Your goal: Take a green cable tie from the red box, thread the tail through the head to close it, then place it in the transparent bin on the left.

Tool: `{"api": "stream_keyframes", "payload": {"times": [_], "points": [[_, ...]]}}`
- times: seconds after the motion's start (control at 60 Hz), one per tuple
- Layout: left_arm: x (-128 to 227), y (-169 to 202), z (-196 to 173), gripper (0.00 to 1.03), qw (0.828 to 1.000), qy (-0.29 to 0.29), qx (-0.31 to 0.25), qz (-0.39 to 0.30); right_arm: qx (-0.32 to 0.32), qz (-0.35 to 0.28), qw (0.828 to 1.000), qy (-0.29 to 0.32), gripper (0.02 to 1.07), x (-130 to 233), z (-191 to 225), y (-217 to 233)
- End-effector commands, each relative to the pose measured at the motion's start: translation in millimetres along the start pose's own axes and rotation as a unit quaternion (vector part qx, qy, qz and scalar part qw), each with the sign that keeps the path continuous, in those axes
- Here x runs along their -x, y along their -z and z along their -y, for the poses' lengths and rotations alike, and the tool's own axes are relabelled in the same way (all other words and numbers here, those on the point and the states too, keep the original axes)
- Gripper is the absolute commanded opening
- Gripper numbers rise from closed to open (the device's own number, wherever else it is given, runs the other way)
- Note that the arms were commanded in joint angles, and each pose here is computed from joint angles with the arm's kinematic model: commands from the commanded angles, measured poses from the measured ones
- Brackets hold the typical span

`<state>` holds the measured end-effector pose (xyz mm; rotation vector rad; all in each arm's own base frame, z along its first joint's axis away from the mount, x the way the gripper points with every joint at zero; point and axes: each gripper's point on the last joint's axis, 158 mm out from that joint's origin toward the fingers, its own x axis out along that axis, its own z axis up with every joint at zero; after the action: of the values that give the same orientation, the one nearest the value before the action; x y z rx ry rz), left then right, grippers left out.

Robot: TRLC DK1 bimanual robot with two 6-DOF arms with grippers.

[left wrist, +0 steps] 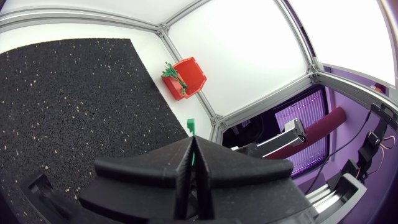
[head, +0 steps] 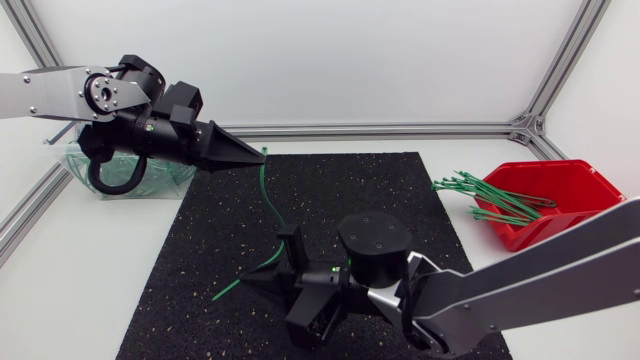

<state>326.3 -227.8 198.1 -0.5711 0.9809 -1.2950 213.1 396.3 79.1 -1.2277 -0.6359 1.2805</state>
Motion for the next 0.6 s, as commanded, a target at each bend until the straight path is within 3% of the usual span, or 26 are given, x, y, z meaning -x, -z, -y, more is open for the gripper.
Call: {"api": "stream_keyframes", "payload": {"times": [0.0,0.283,0.583], "points": [[-2.0,3.7,4.4,0.03,1.0,0.007,0.009,0.001,-0.069,-0.007,0.997,0.013,0.08,11.4,12.3,-2.5],[-12.9,-7.9,4.8,0.03,1.0,-0.005,0.007,0.018,-0.193,-0.039,0.98,-0.023,0.08,38.4,15.0,-10.6],[-20.0,0.6,35.8,0.03,0.998,-0.012,-0.022,0.056,-0.288,-0.038,0.955,-0.058,0.08,71.7,23.3,-42.2]]}}
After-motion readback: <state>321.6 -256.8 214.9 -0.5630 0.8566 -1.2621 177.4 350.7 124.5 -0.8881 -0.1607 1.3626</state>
